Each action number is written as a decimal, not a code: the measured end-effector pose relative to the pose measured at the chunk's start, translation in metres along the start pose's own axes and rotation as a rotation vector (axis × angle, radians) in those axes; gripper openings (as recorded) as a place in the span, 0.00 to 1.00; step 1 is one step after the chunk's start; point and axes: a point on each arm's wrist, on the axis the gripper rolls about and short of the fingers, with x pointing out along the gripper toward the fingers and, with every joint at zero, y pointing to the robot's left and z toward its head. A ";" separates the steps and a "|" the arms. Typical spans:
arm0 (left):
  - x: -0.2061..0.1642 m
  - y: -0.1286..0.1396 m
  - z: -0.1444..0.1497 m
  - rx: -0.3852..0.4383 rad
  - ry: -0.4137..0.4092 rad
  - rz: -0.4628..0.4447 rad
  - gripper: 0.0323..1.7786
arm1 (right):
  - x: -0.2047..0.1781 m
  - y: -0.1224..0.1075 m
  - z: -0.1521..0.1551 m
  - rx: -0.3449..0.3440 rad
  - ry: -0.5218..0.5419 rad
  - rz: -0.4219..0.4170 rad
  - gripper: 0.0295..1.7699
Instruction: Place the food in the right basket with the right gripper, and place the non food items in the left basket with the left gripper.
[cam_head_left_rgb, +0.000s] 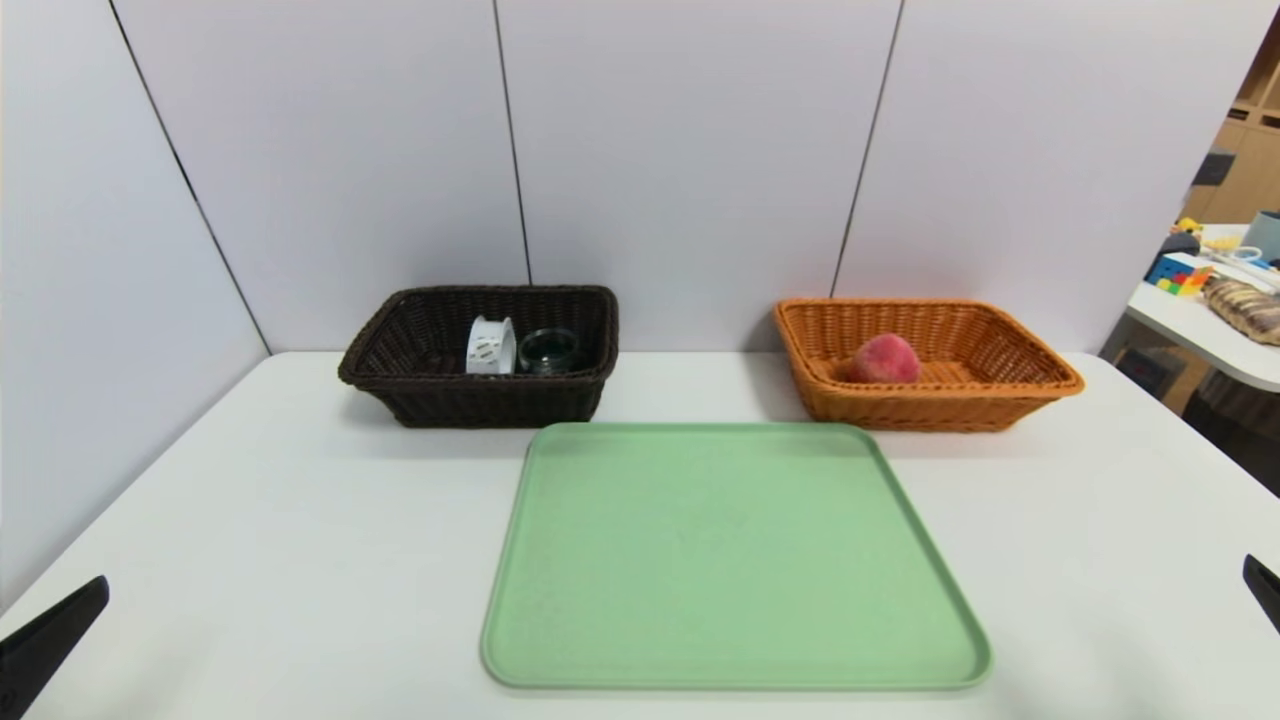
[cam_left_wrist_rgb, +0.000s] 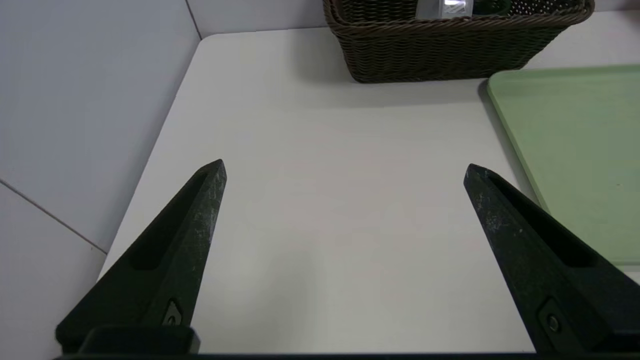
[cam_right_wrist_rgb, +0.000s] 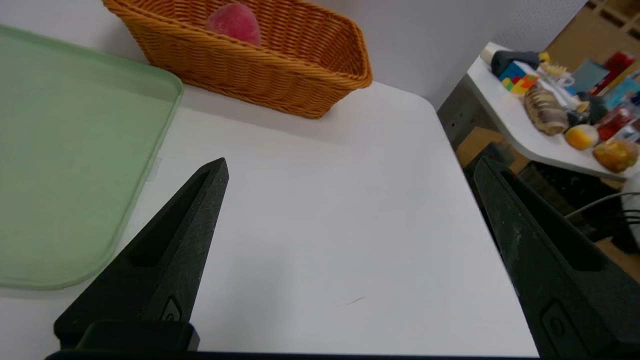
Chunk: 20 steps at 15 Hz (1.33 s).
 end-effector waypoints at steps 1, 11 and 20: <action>-0.004 0.001 0.001 -0.006 -0.014 0.018 0.95 | -0.003 -0.002 -0.001 -0.022 -0.005 -0.022 0.96; -0.045 -0.004 -0.019 -0.036 -0.079 -0.009 0.95 | -0.040 -0.005 -0.014 0.016 -0.028 0.024 0.96; -0.048 -0.004 -0.011 -0.082 -0.095 -0.156 0.95 | -0.058 -0.004 -0.020 0.028 -0.053 0.051 0.96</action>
